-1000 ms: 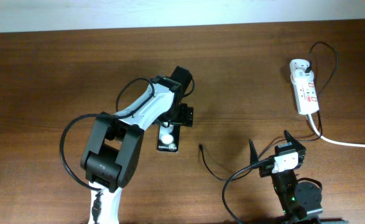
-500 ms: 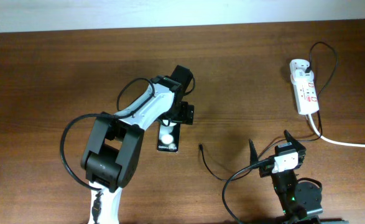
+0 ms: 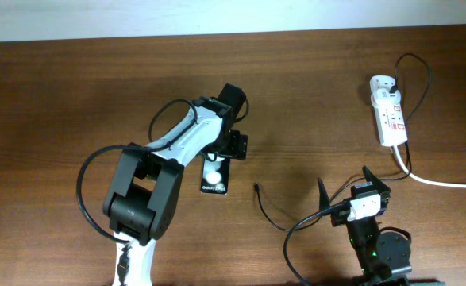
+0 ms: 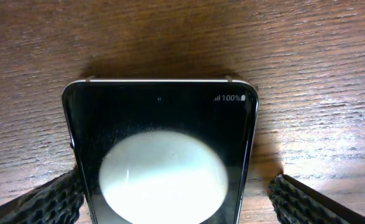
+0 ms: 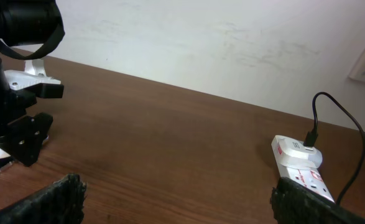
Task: Plug charger to phone and switch on socket
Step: 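Lower the left gripper and grasp the phone's top edge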
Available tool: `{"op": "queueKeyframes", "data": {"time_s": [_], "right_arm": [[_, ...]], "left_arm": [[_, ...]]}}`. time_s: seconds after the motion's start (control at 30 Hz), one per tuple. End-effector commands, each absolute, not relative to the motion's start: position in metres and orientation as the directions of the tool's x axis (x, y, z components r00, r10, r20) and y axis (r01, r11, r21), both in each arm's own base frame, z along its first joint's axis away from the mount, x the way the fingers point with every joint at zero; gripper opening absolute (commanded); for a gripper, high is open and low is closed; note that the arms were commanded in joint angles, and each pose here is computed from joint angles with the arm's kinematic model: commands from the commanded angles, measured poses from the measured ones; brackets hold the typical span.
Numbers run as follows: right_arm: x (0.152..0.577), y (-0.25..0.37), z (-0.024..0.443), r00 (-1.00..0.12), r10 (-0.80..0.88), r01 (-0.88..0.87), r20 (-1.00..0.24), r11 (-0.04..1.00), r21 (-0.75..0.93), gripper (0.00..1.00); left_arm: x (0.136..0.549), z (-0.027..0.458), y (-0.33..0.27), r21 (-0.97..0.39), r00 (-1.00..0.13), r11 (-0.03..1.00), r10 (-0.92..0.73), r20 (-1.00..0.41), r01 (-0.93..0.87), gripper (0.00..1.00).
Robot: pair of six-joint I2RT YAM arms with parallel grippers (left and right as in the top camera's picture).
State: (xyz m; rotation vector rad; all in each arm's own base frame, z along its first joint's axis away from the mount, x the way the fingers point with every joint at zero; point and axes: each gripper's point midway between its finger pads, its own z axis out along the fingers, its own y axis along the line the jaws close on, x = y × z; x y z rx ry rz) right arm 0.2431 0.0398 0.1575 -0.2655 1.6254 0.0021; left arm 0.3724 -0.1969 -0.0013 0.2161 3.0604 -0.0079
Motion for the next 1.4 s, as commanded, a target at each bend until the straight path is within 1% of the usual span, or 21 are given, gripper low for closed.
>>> {"op": "queueKeyframes", "data": {"time_s": [0.0,0.23,0.3,0.4,0.57,0.67,0.73,0.8,0.93,0.97,1.03,1.1,1.17,1.37], "right_arm": [[0.243,0.037,0.156,-0.053,-0.167,-0.161,-0.985,0.975,-0.156,0.99],[0.243,0.037,0.156,-0.053,-0.167,-0.161,-0.985,0.975,-0.156,0.99],[0.243,0.037,0.156,-0.053,-0.167,-0.161,-0.985,0.975,-0.156,0.99],[0.243,0.037,0.156,-0.053,-0.167,-0.161,-0.985,0.975,-0.156,0.99],[0.243,0.037,0.156,-0.053,-0.167,-0.161,-0.985,0.975,-0.156,0.99],[0.243,0.037,0.156,-0.053,-0.167,-0.161,-0.985,0.975,-0.156,0.99],[0.243,0.037,0.156,-0.053,-0.167,-0.161,-0.985,0.975,-0.156,0.99],[0.243,0.037,0.156,-0.053,-0.167,-0.161,-0.985,0.975,-0.156,0.99],[0.243,0.037,0.156,-0.053,-0.167,-0.161,-0.985,0.975,-0.156,0.99],[0.243,0.037,0.156,-0.053,-0.167,-0.161,-0.985,0.975,-0.156,0.99],[0.243,0.037,0.156,-0.053,-0.167,-0.161,-0.985,0.975,-0.156,0.99],[0.243,0.037,0.156,-0.053,-0.167,-0.161,-0.985,0.975,-0.156,0.99],[0.243,0.037,0.156,-0.053,-0.167,-0.161,-0.985,0.975,-0.156,0.99],[0.243,0.037,0.156,-0.053,-0.167,-0.161,-0.985,0.975,-0.156,0.99]], "left_arm": [[0.349,-0.025,-0.202,-0.062,-0.988,0.987,0.152,0.04,0.149,0.99],[0.354,-0.025,-0.192,-0.062,-0.992,0.991,0.124,0.04,0.121,0.99],[0.358,-0.025,-0.188,-0.055,-0.997,0.996,0.075,0.035,0.073,0.99],[0.361,-0.025,-0.181,-0.056,-0.998,0.997,0.057,0.035,0.055,0.99],[0.362,-0.025,-0.181,-0.057,-0.998,0.997,0.056,0.032,0.054,0.99],[0.35,-0.025,-0.179,-0.054,-0.995,0.997,0.056,0.082,0.052,0.99],[0.342,-0.024,-0.184,-0.083,-0.991,0.995,0.058,0.117,0.049,0.99],[0.331,-0.023,-0.181,-0.069,-0.985,0.996,0.062,0.159,0.052,0.99],[0.326,-0.023,-0.194,-0.065,-0.983,0.993,0.109,0.148,0.1,1.0],[0.325,-0.024,-0.196,-0.041,-0.983,0.992,0.124,0.137,0.12,0.96],[0.323,-0.024,-0.2,-0.038,-0.982,0.991,0.131,0.134,0.127,0.91],[0.325,-0.024,-0.2,-0.032,-0.987,0.994,0.104,0.126,0.101,0.9],[0.334,-0.025,-0.193,0.02,-0.995,0.998,0.05,0.084,0.052,0.91],[0.344,-0.025,-0.189,0.049,-0.997,0.997,0.06,0.041,0.062,0.88]]}}
